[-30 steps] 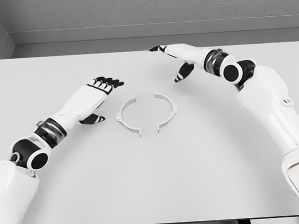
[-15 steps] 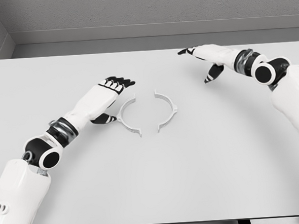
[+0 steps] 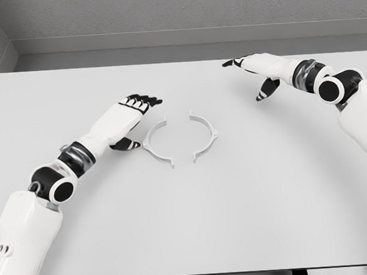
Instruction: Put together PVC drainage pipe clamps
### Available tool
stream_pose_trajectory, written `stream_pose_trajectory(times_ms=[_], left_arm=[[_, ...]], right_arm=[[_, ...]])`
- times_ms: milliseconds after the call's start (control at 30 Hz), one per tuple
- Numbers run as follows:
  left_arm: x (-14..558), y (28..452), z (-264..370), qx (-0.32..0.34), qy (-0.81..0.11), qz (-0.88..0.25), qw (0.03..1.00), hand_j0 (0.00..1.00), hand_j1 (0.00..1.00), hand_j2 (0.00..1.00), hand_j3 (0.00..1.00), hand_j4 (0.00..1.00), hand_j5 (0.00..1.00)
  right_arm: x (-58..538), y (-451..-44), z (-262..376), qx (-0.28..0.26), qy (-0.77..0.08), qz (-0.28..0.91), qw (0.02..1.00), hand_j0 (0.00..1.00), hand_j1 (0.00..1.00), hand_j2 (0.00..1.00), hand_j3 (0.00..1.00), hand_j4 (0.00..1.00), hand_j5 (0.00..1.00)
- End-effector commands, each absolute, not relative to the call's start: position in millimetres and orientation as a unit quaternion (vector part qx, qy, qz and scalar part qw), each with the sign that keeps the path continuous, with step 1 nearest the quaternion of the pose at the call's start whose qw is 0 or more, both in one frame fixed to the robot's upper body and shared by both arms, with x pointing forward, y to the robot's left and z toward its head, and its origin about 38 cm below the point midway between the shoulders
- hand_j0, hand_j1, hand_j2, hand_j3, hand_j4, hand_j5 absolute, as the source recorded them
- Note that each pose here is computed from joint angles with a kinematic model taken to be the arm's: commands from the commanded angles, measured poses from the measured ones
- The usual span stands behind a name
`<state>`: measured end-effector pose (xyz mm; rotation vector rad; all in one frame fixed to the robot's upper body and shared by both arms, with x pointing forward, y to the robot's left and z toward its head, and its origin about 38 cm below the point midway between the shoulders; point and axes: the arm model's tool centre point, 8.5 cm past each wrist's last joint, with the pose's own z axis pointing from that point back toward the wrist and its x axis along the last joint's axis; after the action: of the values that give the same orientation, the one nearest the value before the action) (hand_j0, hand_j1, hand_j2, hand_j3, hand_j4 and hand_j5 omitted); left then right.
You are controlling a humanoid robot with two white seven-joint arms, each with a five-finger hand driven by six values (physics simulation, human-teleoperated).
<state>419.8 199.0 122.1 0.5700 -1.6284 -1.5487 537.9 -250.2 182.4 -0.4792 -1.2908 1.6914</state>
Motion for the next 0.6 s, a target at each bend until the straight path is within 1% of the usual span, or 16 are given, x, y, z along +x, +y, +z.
stream_pose_trajectory(times_ms=[0, 567], left_arm=[[419.8, 198.8, 121.9, 0.225, -0.644, -0.611, 0.401, 1.00, 1.00, 1.00, 1.00, 1.00, 1.00], [421.0, 183.1, 118.5, 0.211, -0.650, -0.610, 0.401, 1.00, 1.00, 1.00, 1.00, 1.00, 1.00]], right_arm=[[538.0, -250.1, 182.8, -0.194, -0.526, 0.686, 0.463, 1.00, 1.00, 1.00, 1.00, 1.00, 1.00], [537.4, -250.5, 181.5, -0.193, -0.526, 0.686, 0.464, 1.00, 1.00, 1.00, 1.00, 1.00, 1.00]])
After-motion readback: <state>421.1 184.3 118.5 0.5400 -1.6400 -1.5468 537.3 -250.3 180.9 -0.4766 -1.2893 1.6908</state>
